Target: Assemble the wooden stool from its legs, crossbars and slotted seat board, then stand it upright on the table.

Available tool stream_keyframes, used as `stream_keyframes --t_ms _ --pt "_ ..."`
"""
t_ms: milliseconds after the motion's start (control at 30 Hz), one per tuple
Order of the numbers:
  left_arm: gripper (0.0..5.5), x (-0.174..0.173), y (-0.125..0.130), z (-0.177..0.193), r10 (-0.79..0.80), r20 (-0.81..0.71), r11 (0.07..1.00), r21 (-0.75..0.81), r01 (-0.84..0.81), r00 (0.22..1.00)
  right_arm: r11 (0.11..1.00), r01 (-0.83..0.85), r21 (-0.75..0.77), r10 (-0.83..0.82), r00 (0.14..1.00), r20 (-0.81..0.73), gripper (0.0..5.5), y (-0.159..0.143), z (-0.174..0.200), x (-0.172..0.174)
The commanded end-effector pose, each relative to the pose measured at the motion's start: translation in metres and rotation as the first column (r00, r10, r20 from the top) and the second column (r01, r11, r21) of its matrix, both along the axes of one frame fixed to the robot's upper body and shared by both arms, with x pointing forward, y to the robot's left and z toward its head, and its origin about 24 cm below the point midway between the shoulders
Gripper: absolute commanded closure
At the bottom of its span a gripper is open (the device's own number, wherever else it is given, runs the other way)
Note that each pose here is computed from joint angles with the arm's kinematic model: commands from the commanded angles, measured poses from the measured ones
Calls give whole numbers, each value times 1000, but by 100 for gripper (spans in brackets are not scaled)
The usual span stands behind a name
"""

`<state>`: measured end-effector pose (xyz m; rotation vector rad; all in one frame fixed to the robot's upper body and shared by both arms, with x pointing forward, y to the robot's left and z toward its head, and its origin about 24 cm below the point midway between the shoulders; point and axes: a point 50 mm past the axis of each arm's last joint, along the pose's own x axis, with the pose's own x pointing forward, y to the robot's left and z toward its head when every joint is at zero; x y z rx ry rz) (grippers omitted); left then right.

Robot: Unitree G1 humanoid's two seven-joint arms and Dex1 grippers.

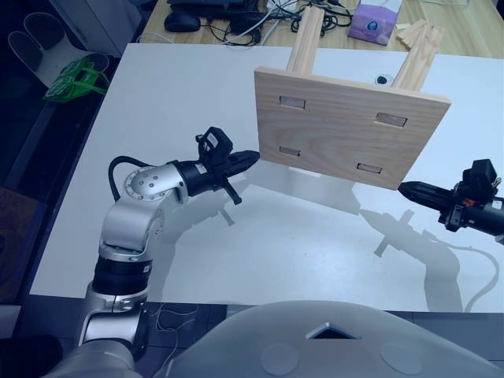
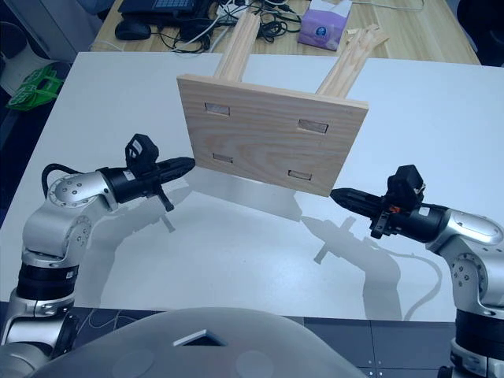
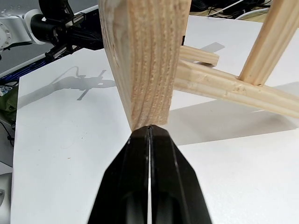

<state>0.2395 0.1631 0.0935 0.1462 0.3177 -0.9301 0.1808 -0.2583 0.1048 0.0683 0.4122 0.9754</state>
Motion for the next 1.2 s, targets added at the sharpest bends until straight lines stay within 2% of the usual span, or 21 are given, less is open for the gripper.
stream_keyframes --t_ms 33,1200 --pt "548 -7 -29 21 -189 49 973 -129 194 981 991 -107 79 102 992 68 550 19 14 1" --pt "548 -1 -30 56 -167 114 939 -284 194 979 974 -89 207 58 987 153 550 23 39 10"
